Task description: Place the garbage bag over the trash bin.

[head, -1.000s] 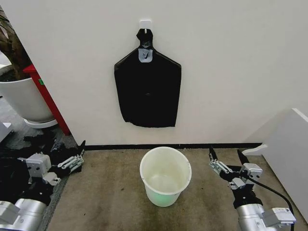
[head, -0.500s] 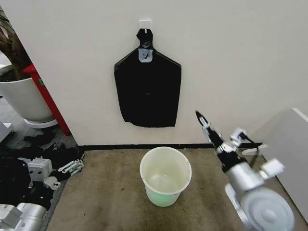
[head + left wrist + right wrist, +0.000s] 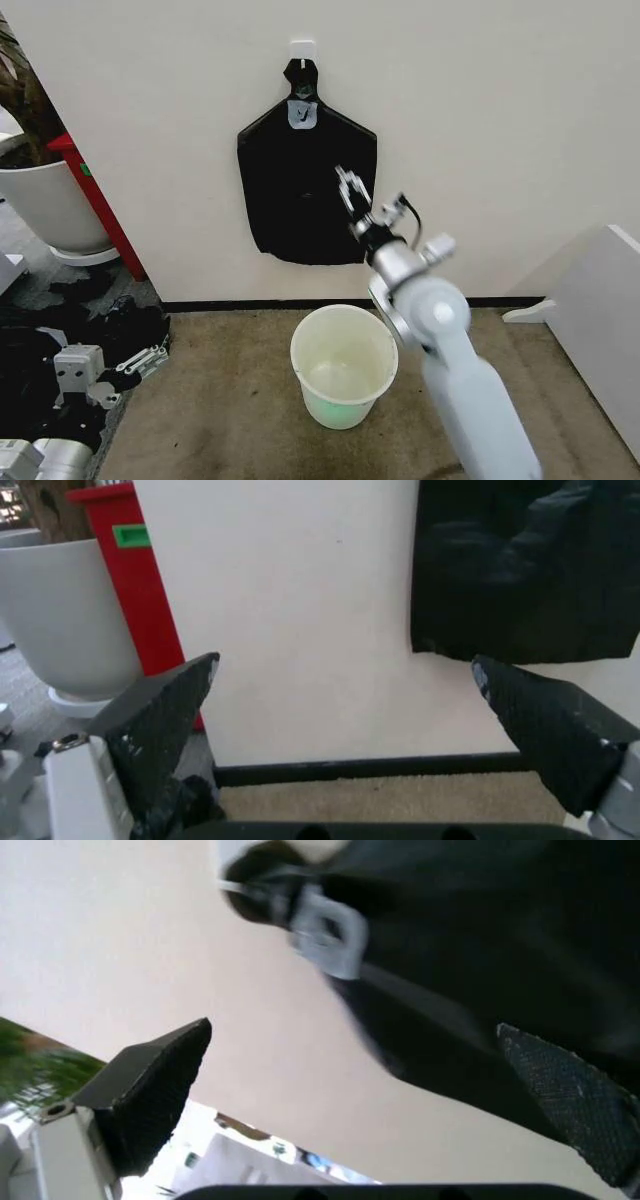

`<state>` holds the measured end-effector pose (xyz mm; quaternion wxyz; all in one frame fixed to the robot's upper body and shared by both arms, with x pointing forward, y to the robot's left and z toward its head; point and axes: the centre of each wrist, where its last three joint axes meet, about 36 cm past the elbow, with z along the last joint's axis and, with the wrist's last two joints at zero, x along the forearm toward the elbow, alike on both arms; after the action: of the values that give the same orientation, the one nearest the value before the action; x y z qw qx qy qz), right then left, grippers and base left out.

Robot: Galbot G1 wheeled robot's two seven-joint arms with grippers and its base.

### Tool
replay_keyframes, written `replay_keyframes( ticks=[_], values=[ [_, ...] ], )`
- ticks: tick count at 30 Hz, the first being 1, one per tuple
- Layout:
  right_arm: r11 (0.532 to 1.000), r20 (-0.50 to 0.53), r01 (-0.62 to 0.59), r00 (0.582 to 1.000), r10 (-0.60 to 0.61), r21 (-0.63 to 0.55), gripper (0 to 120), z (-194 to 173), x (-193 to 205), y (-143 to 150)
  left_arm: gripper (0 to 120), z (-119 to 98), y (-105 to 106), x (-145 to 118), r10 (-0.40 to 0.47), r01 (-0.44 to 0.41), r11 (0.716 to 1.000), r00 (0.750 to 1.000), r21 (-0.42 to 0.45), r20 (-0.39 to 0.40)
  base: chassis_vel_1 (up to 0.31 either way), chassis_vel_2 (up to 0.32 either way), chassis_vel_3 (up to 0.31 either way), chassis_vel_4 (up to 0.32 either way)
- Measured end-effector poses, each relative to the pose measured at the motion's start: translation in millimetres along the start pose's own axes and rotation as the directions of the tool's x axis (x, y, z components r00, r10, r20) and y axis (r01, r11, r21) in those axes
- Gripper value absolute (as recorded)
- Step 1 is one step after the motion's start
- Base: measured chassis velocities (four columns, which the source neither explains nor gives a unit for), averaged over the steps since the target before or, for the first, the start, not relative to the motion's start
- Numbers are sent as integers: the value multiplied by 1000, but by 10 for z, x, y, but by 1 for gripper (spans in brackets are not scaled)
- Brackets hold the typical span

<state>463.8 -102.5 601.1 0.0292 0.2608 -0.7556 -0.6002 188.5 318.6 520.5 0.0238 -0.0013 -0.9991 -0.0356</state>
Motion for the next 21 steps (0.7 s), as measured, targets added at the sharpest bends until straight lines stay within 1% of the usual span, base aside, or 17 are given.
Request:
replay_keyframes(
  ticks=[1,3,6,9,11,14,21],
  values=[
    [1000,3,11,1000,-11,-5,100,8,-109,53,100,3,0,5,-1,1,1000,1000,-3,-2,0,0,0,0],
    [1000,4,14,1000,-14,-5,100,12,-152,70,100,3,0,6,-2,2,1000,1000,-4,-2,0,0,0,0],
    [1000,8,22,1000,-22,-6,100,72,-356,128,100,13,-11,15,-7,7,1000,1000,0,-4,0,0,0,0],
    [1000,9,-7,1000,7,19,100,110,-510,55,100,32,-21,40,-14,14,1000,1000,1,-12,0,0,0,0],
    [1000,11,-15,1000,14,28,100,113,-539,27,100,35,-21,47,-15,15,1000,1000,1,-13,0,0,0,0],
    [997,29,-46,999,44,70,100,79,-680,-109,100,41,-10,72,-21,21,1000,1000,-4,-23,0,0,0,0],
    [996,47,-41,998,38,81,98,-14,-784,-41,100,56,-20,93,-21,20,1000,999,-5,-31,0,0,0,0]
  ],
)
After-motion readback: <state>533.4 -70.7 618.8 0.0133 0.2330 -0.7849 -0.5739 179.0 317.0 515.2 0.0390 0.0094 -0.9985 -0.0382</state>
